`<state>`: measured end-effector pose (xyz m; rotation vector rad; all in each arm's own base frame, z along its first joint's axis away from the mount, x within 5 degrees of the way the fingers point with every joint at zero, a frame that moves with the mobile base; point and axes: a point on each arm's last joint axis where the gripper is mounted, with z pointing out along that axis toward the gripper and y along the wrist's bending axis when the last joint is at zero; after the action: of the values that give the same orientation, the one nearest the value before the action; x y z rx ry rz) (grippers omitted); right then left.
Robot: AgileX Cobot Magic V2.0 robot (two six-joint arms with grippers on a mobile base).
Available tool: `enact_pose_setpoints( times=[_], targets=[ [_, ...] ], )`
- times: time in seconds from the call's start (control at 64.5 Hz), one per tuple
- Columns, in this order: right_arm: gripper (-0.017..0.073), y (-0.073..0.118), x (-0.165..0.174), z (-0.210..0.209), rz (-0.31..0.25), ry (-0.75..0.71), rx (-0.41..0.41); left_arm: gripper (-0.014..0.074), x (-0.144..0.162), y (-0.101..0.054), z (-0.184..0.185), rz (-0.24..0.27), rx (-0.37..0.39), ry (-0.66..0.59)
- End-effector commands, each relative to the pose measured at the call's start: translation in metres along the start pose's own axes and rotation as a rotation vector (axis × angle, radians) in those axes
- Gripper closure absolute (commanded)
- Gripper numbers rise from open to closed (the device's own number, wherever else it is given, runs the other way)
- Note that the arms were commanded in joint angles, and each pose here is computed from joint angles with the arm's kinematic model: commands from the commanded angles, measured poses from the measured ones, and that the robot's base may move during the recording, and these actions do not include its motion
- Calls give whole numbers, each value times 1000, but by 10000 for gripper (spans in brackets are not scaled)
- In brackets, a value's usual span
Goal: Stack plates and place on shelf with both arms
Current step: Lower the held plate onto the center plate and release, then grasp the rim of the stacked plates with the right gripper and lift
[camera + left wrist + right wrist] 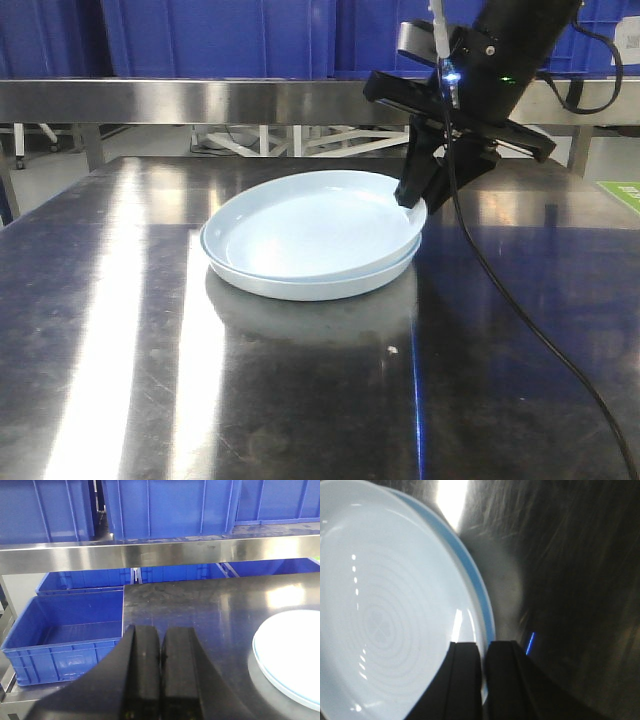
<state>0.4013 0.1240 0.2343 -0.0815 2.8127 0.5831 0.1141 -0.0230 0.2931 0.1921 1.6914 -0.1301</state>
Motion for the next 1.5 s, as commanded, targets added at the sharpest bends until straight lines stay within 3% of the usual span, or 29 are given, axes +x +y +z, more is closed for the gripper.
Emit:
enact_pose_setpoints(
  times=[0.0, 0.124, 0.868, 0.961, 1.334, 1.489],
  targets=[
    [208, 13, -8, -30, -18, -113, -43, 511, -21, 2, -2, -5, -15, -131],
    [125, 11, -8, -30, -35, -111, -17, 511, -21, 2, -2, -5, -15, -131],
    [126, 18, 5, 6, -54, -28, -8, 511, -21, 2, -2, -5, -15, -131],
    [172, 22, 6, 7, -57, -24, -16, 512, -21, 2, -2, -5, -15, -131],
    [514, 26, 6, 8, -58, -31, -19, 511, -21, 2, -2, -5, -15, -131],
    [507, 31, 3, -4, -66, -66, -28, 511, -21, 2, -2, -5, -15, -131]
  ],
)
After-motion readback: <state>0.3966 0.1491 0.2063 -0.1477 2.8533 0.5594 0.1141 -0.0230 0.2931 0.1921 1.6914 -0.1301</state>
